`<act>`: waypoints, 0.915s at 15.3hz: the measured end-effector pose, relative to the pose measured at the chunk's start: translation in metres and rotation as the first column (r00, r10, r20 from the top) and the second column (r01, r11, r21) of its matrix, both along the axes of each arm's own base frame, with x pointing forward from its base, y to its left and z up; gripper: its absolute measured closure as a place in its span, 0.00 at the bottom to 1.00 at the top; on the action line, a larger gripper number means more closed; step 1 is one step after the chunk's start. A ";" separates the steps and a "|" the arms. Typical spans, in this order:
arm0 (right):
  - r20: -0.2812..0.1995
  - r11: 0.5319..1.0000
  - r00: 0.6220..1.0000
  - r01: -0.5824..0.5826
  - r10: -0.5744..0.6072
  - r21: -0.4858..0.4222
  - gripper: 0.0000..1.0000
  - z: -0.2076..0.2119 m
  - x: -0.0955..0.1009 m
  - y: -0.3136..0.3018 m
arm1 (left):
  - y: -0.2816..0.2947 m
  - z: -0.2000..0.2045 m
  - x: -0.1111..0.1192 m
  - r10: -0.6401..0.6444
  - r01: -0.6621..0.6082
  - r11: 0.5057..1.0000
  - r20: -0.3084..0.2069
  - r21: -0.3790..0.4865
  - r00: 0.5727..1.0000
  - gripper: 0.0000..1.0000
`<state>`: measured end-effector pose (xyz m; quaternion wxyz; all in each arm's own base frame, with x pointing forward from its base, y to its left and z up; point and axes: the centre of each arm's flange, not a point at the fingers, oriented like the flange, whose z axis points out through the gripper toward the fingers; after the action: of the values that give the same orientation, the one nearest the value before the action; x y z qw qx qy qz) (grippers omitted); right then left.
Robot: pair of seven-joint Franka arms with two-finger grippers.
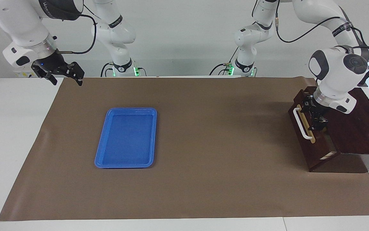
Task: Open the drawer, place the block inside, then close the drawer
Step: 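Push the open drawer toward the box with the left gripper, then press the drawer fully shut with the left gripper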
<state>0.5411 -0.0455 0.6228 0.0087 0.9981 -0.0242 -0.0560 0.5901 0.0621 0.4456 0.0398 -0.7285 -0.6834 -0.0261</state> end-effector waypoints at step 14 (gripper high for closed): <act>0.002 1.000 1.000 0.000 0.000 0.000 0.00 0.000 0.000 0.000 | 0.009 0.024 0.003 -0.024 0.023 1.000 0.059 0.010 0.998 0.00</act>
<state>0.5413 -0.0455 0.6229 0.0088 0.9981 -0.0243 -0.0552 0.5931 0.0713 0.4697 0.0229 -0.7353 -0.6754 -0.0512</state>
